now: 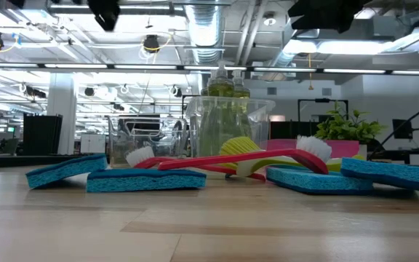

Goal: Pick & Place Kitchen Sink Supplies
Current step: Put the blue dish brush into the pink bin

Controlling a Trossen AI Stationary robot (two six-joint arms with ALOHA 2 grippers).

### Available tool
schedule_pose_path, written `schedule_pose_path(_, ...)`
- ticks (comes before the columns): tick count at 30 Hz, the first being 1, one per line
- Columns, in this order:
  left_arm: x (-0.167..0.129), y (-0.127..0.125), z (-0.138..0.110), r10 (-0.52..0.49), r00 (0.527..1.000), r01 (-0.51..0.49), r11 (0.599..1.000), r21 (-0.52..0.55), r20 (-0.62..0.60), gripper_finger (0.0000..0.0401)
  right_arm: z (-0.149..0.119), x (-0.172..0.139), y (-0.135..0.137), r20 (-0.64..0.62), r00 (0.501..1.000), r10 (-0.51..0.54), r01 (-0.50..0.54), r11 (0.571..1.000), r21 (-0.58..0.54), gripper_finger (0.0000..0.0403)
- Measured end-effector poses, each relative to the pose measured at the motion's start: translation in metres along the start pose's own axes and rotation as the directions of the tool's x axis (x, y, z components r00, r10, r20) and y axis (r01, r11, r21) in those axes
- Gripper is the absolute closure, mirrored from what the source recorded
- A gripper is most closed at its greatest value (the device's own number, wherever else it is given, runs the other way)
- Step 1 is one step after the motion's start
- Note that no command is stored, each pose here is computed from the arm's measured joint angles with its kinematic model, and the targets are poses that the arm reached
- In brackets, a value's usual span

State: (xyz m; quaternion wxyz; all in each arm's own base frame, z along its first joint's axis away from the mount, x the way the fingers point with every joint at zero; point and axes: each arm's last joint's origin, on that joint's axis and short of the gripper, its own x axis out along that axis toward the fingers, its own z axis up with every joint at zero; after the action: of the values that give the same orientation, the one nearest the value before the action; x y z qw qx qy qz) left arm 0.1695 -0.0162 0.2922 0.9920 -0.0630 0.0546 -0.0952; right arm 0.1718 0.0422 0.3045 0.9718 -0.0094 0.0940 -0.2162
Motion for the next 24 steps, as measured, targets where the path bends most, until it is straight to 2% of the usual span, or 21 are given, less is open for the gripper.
schedule_pose_path(4, -0.014, -0.012, -0.004, -0.089, 0.995, 0.086, 0.992, 0.091, 0.034, 0.0234, -0.004, 0.006, 0.004, -0.022, 1.000, -0.006, 0.006, 1.000, -0.022, 0.0148)
schedule_pose_path(8, -0.019, -0.016, -0.008, -0.114, 0.993, 0.106, 0.982, 0.156, 0.041, 0.0234, -0.009, 0.016, 0.009, -0.052, 0.998, -0.027, 0.024, 0.999, -0.047, 0.0148)
schedule_pose_path(15, -0.016, -0.014, -0.019, -0.094, 0.996, 0.092, 0.983, 0.157, 0.007, 0.0234, -0.021, 0.039, 0.021, -0.092, 0.994, -0.056, 0.048, 0.996, -0.079, 0.0148)
schedule_pose_path(24, -0.016, -0.007, -0.021, 0.101, 0.995, -0.102, 0.983, 0.151, 0.011, 0.0234, -0.030, 0.066, 0.042, -0.214, 0.965, 0.153, -0.197, 0.960, -0.201, 0.0148)
